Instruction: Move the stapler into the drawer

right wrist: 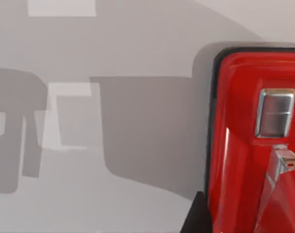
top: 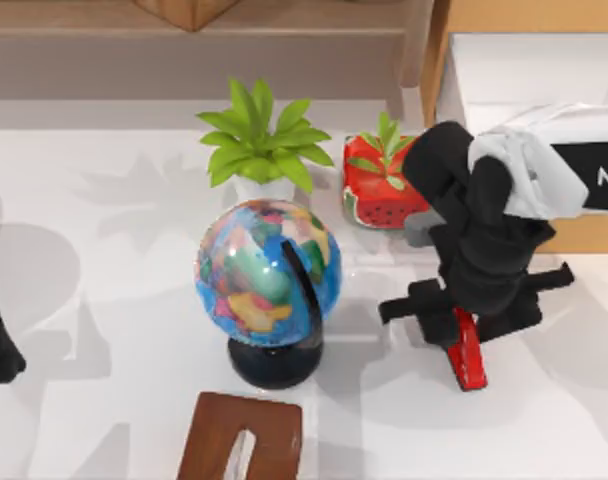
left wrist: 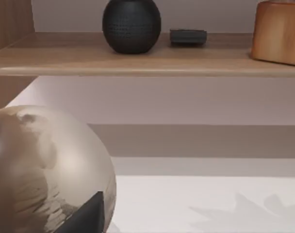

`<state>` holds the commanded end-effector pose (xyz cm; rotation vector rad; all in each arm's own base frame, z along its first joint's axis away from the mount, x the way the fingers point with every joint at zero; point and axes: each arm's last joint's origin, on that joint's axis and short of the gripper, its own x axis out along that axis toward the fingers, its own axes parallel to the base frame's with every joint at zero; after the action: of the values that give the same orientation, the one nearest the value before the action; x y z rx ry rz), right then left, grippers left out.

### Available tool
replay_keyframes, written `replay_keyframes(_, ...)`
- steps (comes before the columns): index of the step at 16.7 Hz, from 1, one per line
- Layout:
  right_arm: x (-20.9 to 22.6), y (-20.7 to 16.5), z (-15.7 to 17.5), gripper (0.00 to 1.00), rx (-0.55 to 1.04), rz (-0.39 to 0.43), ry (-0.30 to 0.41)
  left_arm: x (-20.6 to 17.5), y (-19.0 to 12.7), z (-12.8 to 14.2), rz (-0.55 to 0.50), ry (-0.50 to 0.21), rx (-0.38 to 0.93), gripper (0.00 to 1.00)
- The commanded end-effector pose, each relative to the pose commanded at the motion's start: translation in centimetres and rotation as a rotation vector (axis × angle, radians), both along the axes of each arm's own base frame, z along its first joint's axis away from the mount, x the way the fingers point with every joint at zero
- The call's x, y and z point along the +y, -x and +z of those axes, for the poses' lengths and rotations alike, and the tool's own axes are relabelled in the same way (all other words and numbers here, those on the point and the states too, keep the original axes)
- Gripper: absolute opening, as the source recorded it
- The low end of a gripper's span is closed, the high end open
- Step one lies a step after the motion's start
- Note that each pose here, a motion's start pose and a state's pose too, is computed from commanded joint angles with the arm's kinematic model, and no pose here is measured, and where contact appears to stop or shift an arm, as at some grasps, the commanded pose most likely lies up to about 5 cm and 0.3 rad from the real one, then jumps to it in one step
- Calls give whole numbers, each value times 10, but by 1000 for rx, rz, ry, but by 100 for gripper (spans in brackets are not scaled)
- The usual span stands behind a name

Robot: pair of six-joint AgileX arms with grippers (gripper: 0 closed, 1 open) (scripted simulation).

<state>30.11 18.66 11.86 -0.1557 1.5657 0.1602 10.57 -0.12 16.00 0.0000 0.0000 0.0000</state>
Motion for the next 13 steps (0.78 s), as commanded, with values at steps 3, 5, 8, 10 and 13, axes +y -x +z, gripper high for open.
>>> replay_keyframes(3,0,0,1,0,-2,0,-1,0,0,0,0,0,0,100)
replay_keyframes(5,0,0,5,0,-1,-1,0,0,0,0,0,0,0,100)
replay_keyframes(8,0,0,21,0,-2,-2,-1,0,0,0,0,0,0,100)
replay_keyframes(10,0,0,29,0,-2,-1,-1,0,0,0,0,0,0,100)
replay_keyframes(13,0,0,31,0,-2,0,-1,0,0,0,0,0,0,100)
